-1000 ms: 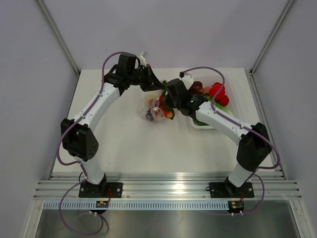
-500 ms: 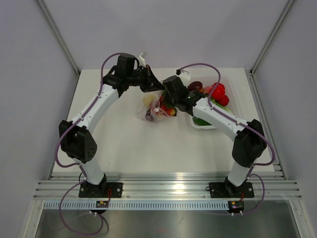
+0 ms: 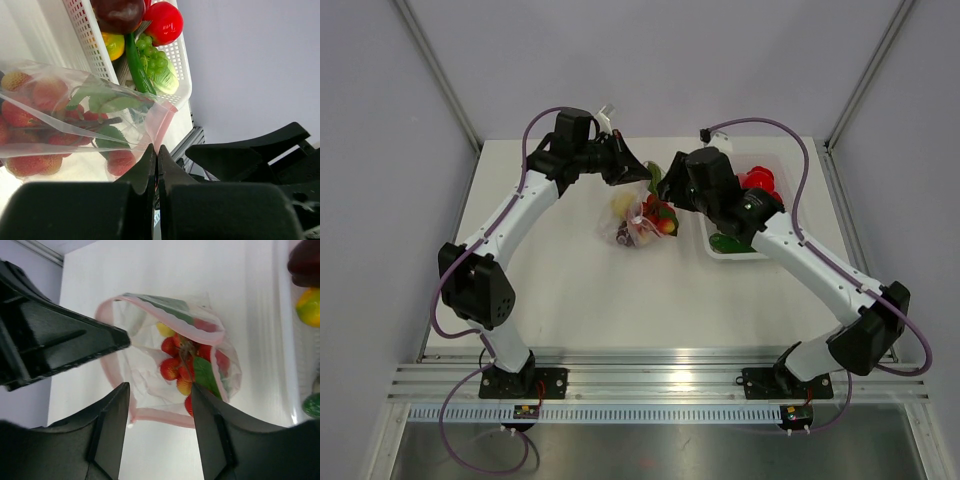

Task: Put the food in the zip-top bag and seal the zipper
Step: Place the fake fruit in the zipper food storage bag, then adjust the zipper food storage bag at the center of the board.

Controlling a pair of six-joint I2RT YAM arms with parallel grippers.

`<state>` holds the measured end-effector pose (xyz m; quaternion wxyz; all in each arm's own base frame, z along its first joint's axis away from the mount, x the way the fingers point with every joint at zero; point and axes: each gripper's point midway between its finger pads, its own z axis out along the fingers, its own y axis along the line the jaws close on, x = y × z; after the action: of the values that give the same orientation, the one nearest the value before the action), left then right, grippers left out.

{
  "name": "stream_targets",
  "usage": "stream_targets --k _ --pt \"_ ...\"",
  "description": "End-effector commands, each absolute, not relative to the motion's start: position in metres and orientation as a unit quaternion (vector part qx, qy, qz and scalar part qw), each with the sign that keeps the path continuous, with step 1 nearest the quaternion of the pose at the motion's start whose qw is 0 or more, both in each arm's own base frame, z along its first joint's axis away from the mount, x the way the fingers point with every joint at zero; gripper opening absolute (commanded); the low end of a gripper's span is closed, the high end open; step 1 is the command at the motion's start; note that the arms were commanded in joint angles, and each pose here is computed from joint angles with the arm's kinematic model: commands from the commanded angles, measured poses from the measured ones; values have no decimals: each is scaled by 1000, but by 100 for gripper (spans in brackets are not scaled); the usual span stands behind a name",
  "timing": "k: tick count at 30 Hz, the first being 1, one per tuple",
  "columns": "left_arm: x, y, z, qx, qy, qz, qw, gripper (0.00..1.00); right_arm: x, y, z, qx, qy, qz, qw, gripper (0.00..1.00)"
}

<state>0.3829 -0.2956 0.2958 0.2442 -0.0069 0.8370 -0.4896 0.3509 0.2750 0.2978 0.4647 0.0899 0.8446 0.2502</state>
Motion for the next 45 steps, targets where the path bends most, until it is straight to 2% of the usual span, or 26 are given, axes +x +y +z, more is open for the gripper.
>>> stream_targets --k 1,5,12,15,16,17,20,25,26,30,32,36,37,40,41,45 --pt "377 -296 342 23 802 -525 285 0 350 245 266 103 868 192 446 60" --pt "376 -296 342 25 802 -525 284 0 353 234 234 114 888 165 415 60" --pt "375 -296 343 25 802 -524 285 0 359 238 179 113 914 144 362 45" --pt "374 -294 344 25 802 -522 288 0 365 236 177 113 913 139 365 23" --pt "373 -293 345 25 803 -520 290 0 368 234 182 114 911 138 372 7" --pt "373 -291 346 29 804 -515 294 0 370 229 187 111 910 133 376 1" --pt "376 -275 352 32 814 -488 313 0 375 225 230 89 896 137 414 0" --pt "380 -247 378 34 832 -417 365 0 363 248 318 25 865 228 447 0" --pt "379 -244 400 40 822 -414 387 0 359 250 326 17 863 238 446 0" --pt "374 -232 422 38 819 -391 419 0 349 266 356 -8 847 292 444 0" --pt "374 -232 416 36 821 -388 416 0 352 269 351 -6 846 295 444 0" --pt "382 -237 361 22 846 -376 377 0 368 275 282 5 881 258 396 2" --pt "380 -238 319 12 868 -365 338 0 374 278 256 10 894 243 376 4" --pt "376 -247 270 5 887 -363 285 0 379 281 209 20 918 215 332 8" --pt "372 -252 266 11 890 -363 277 0 378 283 203 21 921 216 322 15" --pt "367 -252 282 26 886 -357 294 0 378 280 207 32 918 217 332 18"
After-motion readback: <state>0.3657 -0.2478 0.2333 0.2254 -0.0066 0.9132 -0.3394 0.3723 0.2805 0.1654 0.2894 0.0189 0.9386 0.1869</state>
